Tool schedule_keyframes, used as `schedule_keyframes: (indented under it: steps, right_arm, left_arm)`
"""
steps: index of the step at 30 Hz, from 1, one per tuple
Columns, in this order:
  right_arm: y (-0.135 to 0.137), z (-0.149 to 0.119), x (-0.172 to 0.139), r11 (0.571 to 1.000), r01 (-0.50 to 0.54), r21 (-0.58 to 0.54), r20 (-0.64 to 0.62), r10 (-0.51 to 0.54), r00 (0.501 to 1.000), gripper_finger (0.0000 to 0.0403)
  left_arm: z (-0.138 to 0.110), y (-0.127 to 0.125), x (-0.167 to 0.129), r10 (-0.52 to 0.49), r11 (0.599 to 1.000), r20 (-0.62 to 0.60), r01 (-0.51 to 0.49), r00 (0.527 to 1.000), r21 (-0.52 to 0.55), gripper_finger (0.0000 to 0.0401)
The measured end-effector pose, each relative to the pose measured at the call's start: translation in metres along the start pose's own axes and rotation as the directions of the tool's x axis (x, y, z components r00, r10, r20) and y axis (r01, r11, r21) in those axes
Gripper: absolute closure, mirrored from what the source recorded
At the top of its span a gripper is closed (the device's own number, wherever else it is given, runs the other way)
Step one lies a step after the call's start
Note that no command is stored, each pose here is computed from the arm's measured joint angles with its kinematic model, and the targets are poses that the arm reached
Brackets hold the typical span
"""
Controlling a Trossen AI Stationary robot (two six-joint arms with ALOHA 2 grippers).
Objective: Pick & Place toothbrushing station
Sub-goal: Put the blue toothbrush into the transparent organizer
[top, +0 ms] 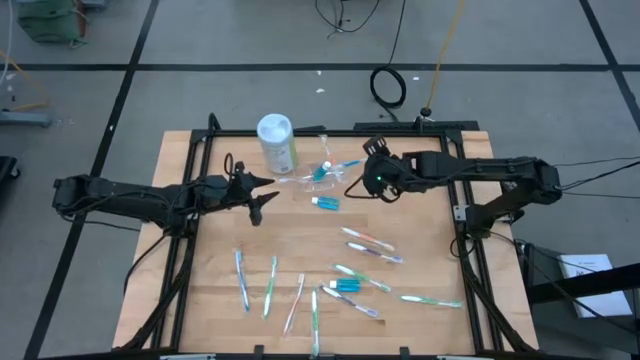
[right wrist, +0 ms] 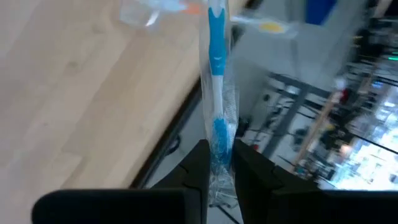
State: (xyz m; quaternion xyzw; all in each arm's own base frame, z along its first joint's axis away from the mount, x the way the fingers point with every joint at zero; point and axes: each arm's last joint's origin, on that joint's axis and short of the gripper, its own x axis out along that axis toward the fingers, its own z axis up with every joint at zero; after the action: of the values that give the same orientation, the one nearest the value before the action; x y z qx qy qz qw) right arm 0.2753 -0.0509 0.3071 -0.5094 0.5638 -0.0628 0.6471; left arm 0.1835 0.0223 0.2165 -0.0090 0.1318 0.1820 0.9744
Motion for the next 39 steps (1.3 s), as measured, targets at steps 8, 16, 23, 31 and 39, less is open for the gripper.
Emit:
schedule_keyframes:
  steps: [8, 16, 23, 31, 39]
  right_arm:
    - [-0.002, -0.009, 0.005, 0.998, -0.024, 0.055, -0.035, 0.026, 0.999, 0.036]
    - [0.017, -0.008, 0.017, 0.994, -0.105, 0.006, -0.02, 0.105, 0.994, 0.036]
    - [0.031, 0.001, 0.042, 0.994, 0.041, -0.106, -0.007, -0.042, 0.999, 0.0347]
    - [0.043, 0.007, 0.066, 0.944, 0.305, -0.124, 0.055, -0.301, 0.952, 0.0304]
    - [0.055, 0.005, 0.074, 0.94, 0.329, -0.096, 0.072, -0.323, 0.944, 0.0247]
  left_arm:
    - [0.0, 0.0, 0.0, 0.0, 1.0, 0.001, 0.0, 1.0, -0.006, 0.0217]
    - [0.0, 0.0, 0.0, 0.0, 1.0, 0.005, 0.0, 1.0, -0.007, 0.0217]
    - [0.002, 0.0, 0.0, -0.001, 1.0, 0.022, 0.001, 1.0, -0.012, 0.0217]
    - [0.002, 0.0, 0.0, -0.001, 1.0, 0.024, 0.001, 1.0, -0.012, 0.0217]
    - [0.002, 0.0, 0.0, -0.001, 1.0, 0.024, 0.001, 1.0, -0.011, 0.0217]
